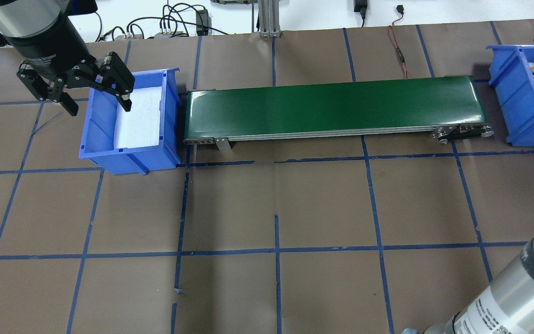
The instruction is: Transport two buttons from left to right
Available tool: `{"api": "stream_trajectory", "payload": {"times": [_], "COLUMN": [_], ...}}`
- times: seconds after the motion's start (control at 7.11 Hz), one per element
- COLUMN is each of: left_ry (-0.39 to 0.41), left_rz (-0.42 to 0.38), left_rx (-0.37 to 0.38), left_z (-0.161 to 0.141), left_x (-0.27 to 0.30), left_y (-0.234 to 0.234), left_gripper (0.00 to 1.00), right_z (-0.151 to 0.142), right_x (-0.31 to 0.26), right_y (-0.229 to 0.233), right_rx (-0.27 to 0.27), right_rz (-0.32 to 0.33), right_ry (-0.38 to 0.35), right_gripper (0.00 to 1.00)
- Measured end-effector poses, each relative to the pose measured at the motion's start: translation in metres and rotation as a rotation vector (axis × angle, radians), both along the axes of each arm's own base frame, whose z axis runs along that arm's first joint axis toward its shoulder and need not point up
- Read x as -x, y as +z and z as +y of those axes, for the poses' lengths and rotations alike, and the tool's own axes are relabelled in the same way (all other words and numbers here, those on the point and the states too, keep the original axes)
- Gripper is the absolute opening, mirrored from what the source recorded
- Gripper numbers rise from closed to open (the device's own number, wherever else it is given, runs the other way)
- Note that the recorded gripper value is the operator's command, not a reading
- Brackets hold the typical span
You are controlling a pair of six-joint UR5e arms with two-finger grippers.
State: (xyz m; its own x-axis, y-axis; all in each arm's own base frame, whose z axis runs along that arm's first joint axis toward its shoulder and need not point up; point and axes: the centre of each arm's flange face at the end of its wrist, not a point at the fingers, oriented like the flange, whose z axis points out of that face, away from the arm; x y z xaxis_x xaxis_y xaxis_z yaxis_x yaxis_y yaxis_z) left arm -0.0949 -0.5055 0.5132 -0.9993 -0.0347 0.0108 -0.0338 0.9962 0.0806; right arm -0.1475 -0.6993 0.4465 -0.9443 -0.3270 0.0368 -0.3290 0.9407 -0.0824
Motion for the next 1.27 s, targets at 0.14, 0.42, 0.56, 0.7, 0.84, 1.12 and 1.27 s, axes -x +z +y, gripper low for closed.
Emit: {"api": "stream_trajectory", "payload": {"times": [0.14,0.42,0.56,0.7,0.84,1.12,1.27], "left_ry": [0.000,0.000,0.000,0.000,0.000,0.000,0.000], "left_rz": [0.001,0.000,0.000,0.001,0.002,0.003,0.003], "left_rx": [0.000,-0.001,-0.001,0.000,0.000,0.000,-0.001], "left_z": [0.000,-0.001,-0.001,-0.001,-0.001,-0.001,-0.001], "left_x": [0.000,0.000,0.000,0.000,0.000,0.000,0.000], "left_y": [0.000,0.000,-0.001,0.000,0.000,-0.001,-0.001], "left_gripper": [1.00,1.00,1.00,1.00,1.00,1.00,1.00], "right_z": [0.008,0.032,0.043,0.054,0.065,0.094,0.112], "right_x": [-0.071,-0.209,-0.256,-0.285,-0.300,-0.307,-0.306], "right_y": [0.017,0.035,0.036,0.037,0.040,0.048,0.052], "right_rx": [0.022,0.040,0.037,0.030,0.023,0.022,0.021], "right_rz": [-0.002,-0.013,-0.009,0.003,0.008,0.003,0.000], "right_ry": [0.007,0.008,0.044,0.078,0.096,0.086,0.062], "right_gripper": [0.95,1.00,1.00,1.00,1.00,1.00,1.00]}}
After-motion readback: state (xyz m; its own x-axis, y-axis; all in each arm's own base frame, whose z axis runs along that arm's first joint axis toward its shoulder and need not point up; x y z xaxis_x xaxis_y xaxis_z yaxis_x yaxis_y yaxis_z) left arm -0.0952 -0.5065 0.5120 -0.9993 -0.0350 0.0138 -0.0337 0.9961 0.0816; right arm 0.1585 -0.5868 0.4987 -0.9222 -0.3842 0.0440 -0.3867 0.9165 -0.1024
